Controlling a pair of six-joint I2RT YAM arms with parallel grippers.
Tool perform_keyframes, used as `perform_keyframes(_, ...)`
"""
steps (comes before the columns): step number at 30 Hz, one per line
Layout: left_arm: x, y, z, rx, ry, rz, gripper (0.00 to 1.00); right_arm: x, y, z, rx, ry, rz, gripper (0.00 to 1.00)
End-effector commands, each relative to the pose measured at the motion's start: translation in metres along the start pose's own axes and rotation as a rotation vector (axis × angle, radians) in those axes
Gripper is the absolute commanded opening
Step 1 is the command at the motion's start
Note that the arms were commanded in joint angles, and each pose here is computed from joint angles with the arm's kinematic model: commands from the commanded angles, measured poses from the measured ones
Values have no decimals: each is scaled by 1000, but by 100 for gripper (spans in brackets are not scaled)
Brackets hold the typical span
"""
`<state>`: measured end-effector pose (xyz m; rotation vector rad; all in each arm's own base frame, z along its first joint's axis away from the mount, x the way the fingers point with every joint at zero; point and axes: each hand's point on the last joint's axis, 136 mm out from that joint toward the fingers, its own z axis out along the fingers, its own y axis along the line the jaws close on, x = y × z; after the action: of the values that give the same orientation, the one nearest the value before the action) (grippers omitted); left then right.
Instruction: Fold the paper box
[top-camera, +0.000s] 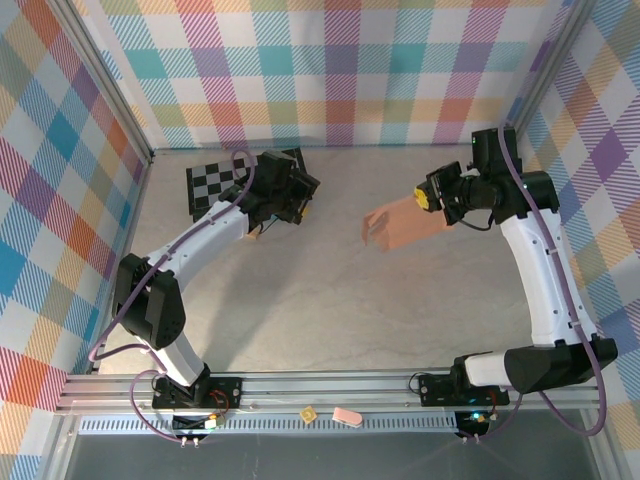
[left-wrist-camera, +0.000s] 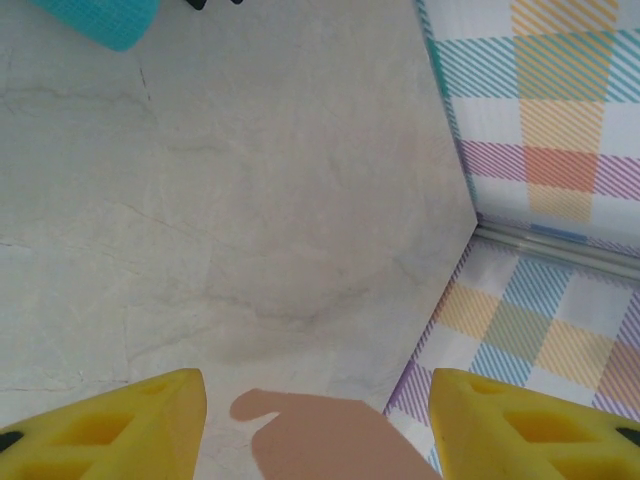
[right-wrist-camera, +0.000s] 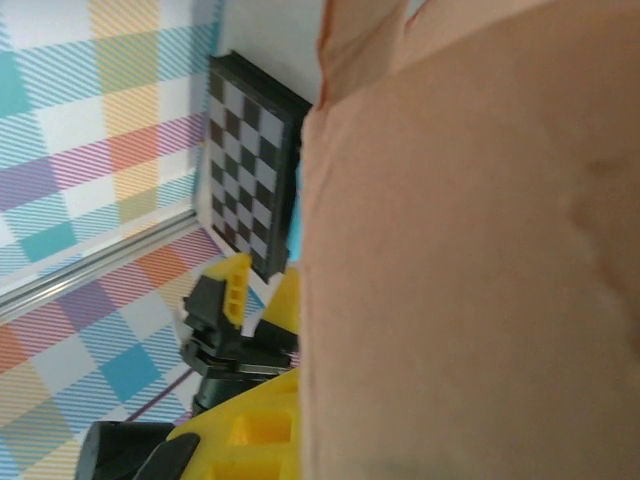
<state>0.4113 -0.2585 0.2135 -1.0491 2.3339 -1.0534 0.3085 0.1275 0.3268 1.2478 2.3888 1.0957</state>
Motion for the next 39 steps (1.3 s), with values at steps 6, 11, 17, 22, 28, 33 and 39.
perform_keyframes(6,15,13,-8,-68,96,165,57,-24,-2,87,121,97,128,0)
perform_keyframes(11,24,25,-20,-100,126,363,58,-44,3,138,134,128,136,0)
perform_keyframes(17,63,37,-12,-95,233,628,64,-51,-11,172,139,162,147,0)
perform_keyframes(22,90,51,7,-127,270,790,66,-51,-18,181,144,175,134,0)
perform_keyframes(28,91,53,24,-151,221,895,67,-49,-25,185,162,192,137,0)
perform_keyframes(33,87,67,34,-231,185,970,66,-50,-27,188,166,200,144,0)
perform_keyframes(39,92,63,50,-203,166,996,58,-48,-29,191,171,215,148,0)
